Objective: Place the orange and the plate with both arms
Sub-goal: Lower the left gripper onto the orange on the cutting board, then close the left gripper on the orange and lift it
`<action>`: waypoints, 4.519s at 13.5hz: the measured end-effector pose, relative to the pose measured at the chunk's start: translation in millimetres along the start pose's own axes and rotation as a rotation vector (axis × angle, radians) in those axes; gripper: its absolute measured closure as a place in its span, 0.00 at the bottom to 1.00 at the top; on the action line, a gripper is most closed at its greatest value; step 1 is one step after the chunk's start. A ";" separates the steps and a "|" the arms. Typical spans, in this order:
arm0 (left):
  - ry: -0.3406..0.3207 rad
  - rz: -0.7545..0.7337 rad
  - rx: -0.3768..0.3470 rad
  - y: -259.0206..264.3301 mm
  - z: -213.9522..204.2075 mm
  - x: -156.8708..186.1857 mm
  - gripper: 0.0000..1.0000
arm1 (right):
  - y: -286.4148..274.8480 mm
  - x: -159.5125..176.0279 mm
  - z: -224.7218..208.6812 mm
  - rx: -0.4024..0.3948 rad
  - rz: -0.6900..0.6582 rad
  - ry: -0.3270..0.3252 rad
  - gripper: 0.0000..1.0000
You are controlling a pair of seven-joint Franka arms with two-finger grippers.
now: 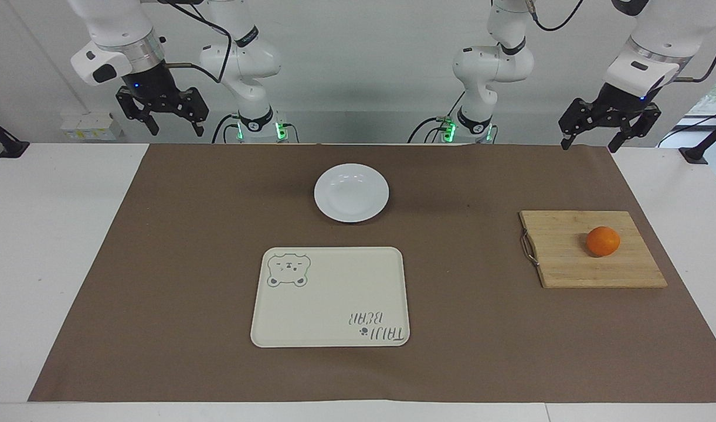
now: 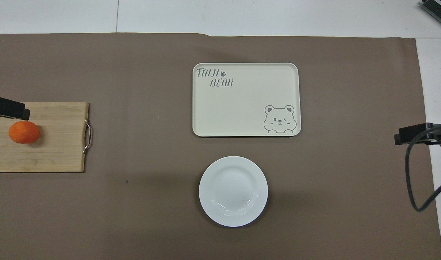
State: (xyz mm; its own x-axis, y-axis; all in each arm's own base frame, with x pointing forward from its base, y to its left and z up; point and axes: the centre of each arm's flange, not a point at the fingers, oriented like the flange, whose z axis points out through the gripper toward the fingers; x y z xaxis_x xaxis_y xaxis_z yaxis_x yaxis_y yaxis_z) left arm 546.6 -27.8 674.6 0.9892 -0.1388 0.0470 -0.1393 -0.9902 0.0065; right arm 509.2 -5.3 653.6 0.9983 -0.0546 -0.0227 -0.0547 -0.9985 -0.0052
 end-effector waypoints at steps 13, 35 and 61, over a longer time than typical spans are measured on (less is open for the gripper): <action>0.030 0.057 0.012 -58.1 10.0 0.8 0.00 | 0.0 0.0 0.0 0.000 0.000 0.000 0.00; 0.087 0.088 -0.040 -224.3 235.3 3.5 0.00 | 0.0 0.0 0.0 0.000 0.000 0.000 0.00; 0.152 0.241 -0.045 -130.4 240.9 42.4 0.30 | 0.0 0.0 0.0 0.000 0.000 0.000 0.00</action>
State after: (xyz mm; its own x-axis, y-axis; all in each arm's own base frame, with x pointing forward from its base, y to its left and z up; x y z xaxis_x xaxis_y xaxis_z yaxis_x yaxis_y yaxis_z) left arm 617.7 92.3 435.1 0.9098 -0.3628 0.2016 -0.3744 -0.9270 0.0215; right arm 509.2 -5.3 653.6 0.9983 -0.0546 -0.0227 -0.0547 -0.9985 -0.0052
